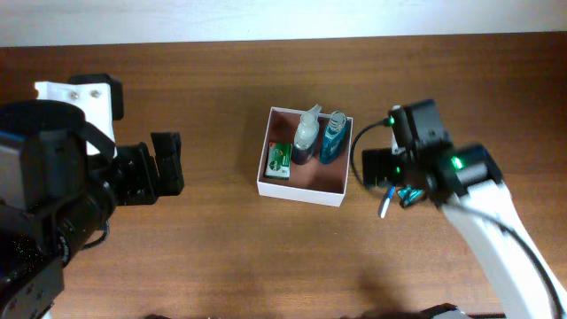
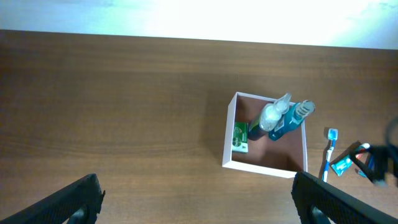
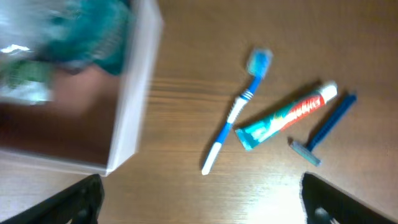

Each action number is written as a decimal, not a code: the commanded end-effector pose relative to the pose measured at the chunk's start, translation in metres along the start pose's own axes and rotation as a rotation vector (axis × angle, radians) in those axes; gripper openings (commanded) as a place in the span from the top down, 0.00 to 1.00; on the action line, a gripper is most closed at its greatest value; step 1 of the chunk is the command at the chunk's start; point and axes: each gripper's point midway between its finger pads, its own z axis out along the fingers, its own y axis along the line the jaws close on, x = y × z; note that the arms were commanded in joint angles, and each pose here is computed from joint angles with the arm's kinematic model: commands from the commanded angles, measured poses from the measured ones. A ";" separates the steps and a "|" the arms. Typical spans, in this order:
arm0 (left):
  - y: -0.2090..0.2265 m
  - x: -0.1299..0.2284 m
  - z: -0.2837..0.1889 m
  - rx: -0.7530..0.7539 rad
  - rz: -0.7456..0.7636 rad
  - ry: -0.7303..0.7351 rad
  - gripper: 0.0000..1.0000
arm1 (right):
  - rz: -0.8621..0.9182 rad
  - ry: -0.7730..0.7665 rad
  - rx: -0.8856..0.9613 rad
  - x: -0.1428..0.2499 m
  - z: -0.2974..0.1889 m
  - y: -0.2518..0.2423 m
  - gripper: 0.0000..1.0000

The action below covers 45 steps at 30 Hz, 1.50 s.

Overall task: Pack container
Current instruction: 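Reach the right gripper to the blue toothbrush and grasp it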

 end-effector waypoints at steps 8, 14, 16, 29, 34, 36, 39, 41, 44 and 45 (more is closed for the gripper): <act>0.003 -0.001 0.000 -0.016 0.011 -0.003 0.01 | 0.366 0.265 0.052 0.007 0.104 -0.048 0.08; 0.003 -0.001 0.000 -0.016 0.011 -0.003 0.01 | 0.384 0.315 0.001 0.007 0.151 -0.039 0.27; 0.003 -0.001 0.000 -0.016 0.011 -0.003 0.00 | 0.388 0.318 -0.027 0.006 0.162 -0.033 0.31; 0.003 -0.001 0.000 -0.016 0.011 -0.003 0.01 | 0.390 0.356 -0.024 0.014 0.194 -0.031 0.58; 0.003 -0.001 0.000 -0.016 0.011 -0.003 0.01 | 0.389 0.371 -0.004 0.019 0.193 -0.035 0.92; 0.003 -0.001 0.000 -0.016 0.011 -0.003 0.01 | 0.386 0.382 0.007 0.021 0.189 -0.036 0.96; 0.003 -0.001 0.000 -0.016 0.011 -0.003 0.01 | 0.385 0.372 0.015 0.018 0.177 -0.039 0.96; 0.003 -0.001 0.000 -0.016 0.011 -0.003 0.01 | 0.380 0.343 0.006 0.010 0.162 -0.038 0.96; 0.003 -0.001 0.000 -0.016 0.011 -0.003 0.01 | 0.361 0.275 -0.020 -0.006 0.128 -0.034 0.96; 0.003 -0.001 0.000 -0.016 0.011 -0.003 0.01 | 0.336 0.243 -0.040 -0.012 0.111 -0.030 0.96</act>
